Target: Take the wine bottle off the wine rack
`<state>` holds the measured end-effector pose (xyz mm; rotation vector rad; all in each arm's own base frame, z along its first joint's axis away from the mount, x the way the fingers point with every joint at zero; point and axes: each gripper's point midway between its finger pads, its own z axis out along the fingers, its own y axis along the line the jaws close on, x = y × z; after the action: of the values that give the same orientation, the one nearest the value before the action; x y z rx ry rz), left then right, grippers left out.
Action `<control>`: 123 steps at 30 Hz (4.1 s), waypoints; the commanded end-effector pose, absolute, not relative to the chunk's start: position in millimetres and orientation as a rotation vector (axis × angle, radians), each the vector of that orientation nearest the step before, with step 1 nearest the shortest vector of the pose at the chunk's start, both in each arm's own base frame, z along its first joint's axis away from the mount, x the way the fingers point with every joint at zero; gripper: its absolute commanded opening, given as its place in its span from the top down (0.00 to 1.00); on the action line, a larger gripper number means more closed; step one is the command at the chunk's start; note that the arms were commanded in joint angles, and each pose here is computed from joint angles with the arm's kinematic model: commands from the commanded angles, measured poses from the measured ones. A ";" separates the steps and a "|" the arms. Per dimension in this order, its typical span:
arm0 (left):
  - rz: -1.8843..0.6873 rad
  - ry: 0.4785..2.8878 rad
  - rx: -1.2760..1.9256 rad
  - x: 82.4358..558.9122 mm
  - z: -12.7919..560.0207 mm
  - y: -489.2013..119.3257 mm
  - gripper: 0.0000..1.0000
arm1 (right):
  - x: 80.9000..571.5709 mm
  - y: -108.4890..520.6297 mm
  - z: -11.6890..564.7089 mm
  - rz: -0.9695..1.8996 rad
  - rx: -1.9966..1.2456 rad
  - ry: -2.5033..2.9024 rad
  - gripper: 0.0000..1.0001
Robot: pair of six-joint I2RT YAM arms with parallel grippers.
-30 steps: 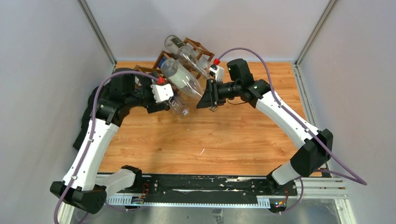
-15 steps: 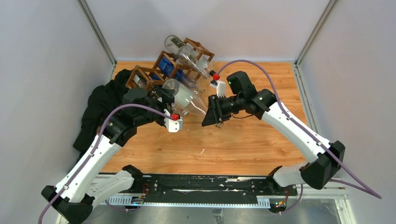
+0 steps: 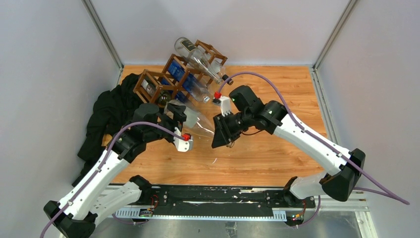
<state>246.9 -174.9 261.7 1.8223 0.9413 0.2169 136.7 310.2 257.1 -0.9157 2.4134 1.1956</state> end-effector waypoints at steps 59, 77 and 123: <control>0.471 0.672 1.277 262.0 362.0 -169.1 1.00 | 118.2 312.6 327.9 1.015 -1.132 1.880 0.04; 0.110 0.820 1.005 239.5 399.8 -167.4 1.00 | 139.1 277.4 428.1 0.969 -0.821 1.489 0.00; -0.469 1.733 1.130 215.4 322.5 -191.7 0.00 | 234.0 295.4 445.5 0.799 -0.642 1.618 1.00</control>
<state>219.3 -200.0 320.9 1.0984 1.6336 -0.4912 226.5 336.7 407.8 -0.7262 1.6408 0.8935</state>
